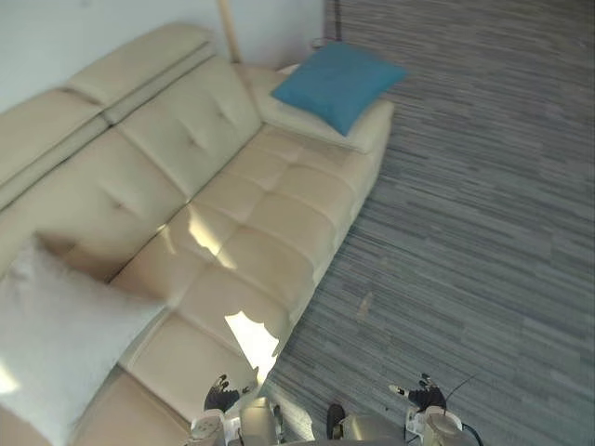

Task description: Pick up cushions and gather them together orderly.

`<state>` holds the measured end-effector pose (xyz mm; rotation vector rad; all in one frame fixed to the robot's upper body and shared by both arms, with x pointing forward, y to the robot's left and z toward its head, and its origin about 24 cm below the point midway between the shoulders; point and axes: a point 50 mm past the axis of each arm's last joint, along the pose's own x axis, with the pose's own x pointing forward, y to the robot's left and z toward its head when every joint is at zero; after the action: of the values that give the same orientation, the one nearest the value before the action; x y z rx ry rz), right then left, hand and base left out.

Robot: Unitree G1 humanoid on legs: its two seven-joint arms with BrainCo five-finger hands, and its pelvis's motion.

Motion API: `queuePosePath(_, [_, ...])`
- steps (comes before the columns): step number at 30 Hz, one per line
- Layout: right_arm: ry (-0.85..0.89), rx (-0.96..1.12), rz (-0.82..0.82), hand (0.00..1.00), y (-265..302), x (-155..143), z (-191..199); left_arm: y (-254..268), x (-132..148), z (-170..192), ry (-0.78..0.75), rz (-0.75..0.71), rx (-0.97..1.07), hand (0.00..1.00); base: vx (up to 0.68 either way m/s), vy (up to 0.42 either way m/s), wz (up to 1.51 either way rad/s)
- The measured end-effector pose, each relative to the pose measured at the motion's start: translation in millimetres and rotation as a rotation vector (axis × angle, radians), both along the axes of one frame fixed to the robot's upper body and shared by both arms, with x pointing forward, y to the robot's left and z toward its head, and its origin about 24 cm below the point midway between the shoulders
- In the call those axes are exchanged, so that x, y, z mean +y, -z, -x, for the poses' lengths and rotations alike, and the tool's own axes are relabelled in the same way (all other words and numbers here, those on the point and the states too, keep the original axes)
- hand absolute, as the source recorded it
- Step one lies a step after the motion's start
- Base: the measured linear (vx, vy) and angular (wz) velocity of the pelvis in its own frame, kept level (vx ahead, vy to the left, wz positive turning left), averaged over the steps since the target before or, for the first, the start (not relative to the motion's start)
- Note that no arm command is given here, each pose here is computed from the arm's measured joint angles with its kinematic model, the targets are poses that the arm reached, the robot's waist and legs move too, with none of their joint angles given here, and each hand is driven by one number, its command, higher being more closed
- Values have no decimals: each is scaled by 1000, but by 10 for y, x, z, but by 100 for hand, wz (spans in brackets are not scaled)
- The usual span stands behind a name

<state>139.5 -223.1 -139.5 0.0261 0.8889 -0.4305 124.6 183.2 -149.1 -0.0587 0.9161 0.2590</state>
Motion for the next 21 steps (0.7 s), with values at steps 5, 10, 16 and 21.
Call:
queuePosePath(5, [1, -1, -59, 0, 42, 229, 8, -5, 88, 4, 6, -23, 7, 0, 335, 233, -128])
queuePosePath(10, [-27, -13, -66, 0, 28, 289, -58, 3, 69, -3, 50, -37, 21, 0, 292, 81, -48])
queuePosePath(16, [-53, -42, -15, 0, -49, 145, -200, -16, 87, -64, 74, -49, 12, 0, 302, -147, -24])
queuePosePath(21, [-36, -3, 2, 0, -10, 50, -60, -3, -18, -73, 93, -31, 14, 0, 466, -343, -3])
